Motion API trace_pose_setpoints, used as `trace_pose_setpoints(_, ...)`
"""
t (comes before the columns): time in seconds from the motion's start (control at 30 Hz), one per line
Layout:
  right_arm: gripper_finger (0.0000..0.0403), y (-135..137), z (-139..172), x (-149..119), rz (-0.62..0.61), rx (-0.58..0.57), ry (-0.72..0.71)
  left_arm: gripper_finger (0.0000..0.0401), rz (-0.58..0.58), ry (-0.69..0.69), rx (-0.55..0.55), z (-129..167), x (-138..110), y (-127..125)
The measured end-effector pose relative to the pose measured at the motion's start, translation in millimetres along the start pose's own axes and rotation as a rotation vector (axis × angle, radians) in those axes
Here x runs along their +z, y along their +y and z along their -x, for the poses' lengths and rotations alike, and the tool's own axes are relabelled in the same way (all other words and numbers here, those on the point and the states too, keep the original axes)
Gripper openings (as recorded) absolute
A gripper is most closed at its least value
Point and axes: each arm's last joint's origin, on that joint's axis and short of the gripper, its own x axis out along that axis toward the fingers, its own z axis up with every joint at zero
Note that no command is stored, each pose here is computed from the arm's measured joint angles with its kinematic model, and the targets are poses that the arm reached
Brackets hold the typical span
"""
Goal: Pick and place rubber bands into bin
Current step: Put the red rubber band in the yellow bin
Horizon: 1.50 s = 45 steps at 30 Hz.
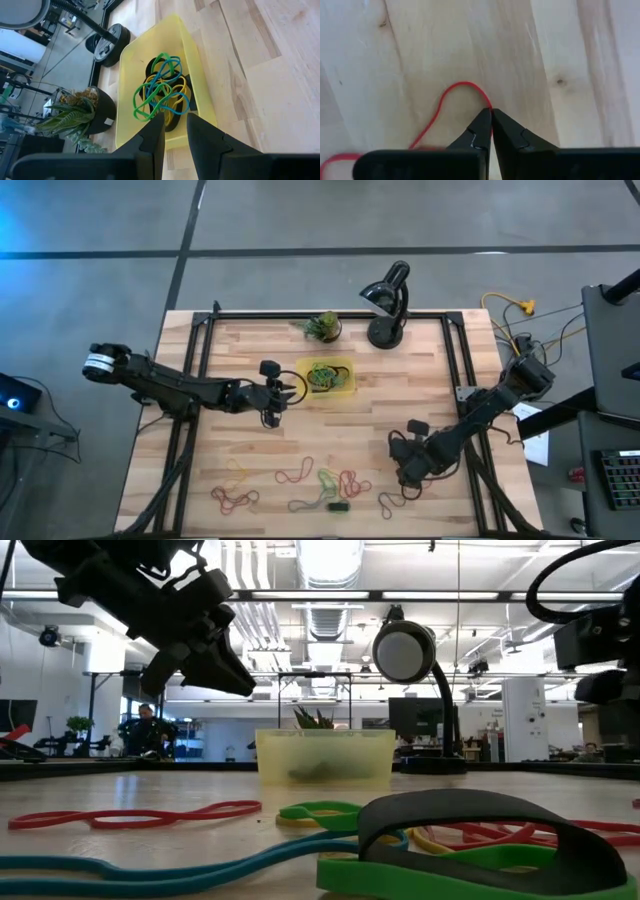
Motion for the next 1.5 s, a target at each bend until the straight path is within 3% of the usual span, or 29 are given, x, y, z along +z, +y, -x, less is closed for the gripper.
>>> trace_pose_setpoints(0.43,0.0008,10,23,34,0.275,-0.306,-0.432,0.0066,0.0,0.0,0.0,0,0,0)
trace_pose_setpoints(0.83,0.0008,10,42,50,0.375,-0.675,-0.687,0.0066,-0.001,0.0,0.0,0,0,0)
trace_pose_setpoints(1.1,0.0008,0,50,69,0.342,-0.853,-0.735,0.0066,-0.001,0.0,0.0,0,0,0)
trace_pose_setpoints(1.5,0.0008,-43,55,122,0.185,-1.008,-0.646,0.0066,-0.002,0.0,0.0,0,0,0)
